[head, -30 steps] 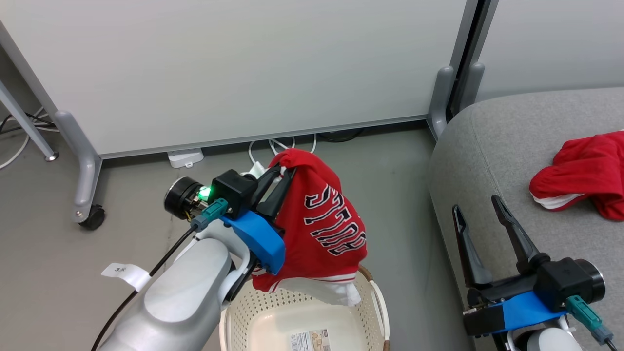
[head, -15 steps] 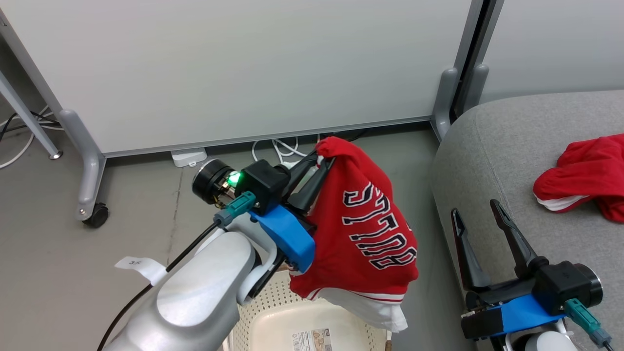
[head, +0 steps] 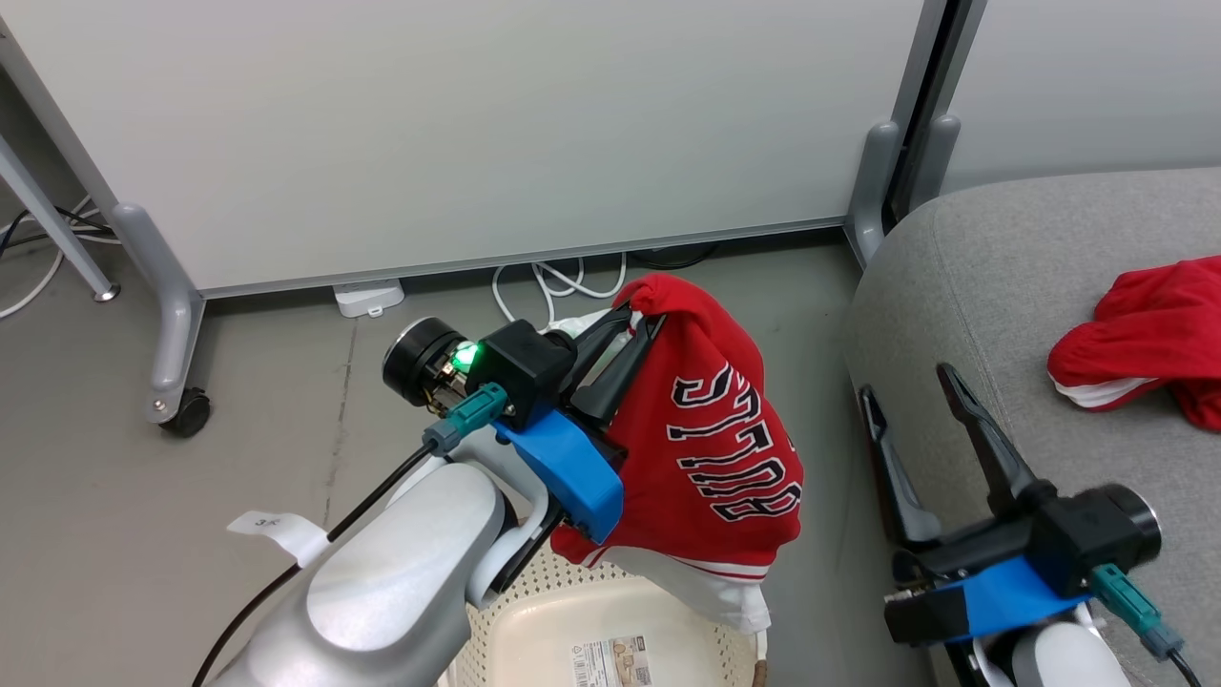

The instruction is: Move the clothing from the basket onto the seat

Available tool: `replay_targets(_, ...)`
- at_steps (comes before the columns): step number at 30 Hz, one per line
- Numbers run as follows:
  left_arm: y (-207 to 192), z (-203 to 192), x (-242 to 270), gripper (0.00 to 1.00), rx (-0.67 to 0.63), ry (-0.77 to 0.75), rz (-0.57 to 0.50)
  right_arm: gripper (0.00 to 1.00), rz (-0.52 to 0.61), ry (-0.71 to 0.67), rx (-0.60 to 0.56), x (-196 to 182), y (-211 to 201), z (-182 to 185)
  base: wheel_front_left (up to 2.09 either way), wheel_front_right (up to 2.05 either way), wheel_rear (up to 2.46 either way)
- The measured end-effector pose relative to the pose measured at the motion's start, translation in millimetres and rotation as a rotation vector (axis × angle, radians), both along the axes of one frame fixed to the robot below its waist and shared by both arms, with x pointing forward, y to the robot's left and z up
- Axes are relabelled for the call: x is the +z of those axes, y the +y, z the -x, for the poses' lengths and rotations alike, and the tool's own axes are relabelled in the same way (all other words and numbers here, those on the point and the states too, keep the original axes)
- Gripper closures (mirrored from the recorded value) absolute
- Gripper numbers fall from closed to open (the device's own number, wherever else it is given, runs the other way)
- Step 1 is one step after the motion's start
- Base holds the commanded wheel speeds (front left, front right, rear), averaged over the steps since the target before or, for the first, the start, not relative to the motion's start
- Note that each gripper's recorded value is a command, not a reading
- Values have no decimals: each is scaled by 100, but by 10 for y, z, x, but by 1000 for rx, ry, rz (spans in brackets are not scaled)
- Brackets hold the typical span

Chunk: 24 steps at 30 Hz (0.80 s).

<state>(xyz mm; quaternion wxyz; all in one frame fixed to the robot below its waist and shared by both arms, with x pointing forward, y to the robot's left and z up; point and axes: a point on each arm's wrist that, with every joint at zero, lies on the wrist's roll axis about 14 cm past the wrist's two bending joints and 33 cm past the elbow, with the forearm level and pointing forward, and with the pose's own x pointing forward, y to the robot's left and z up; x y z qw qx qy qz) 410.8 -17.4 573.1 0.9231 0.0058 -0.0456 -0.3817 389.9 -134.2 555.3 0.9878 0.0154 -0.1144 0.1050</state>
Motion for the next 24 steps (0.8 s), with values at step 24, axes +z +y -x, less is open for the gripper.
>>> replay_targets(24, 43, -69, -17, 100, 12, -8, -4, 0, 241, -42, 362, 78, 1054, -481, 0, 0, 0)
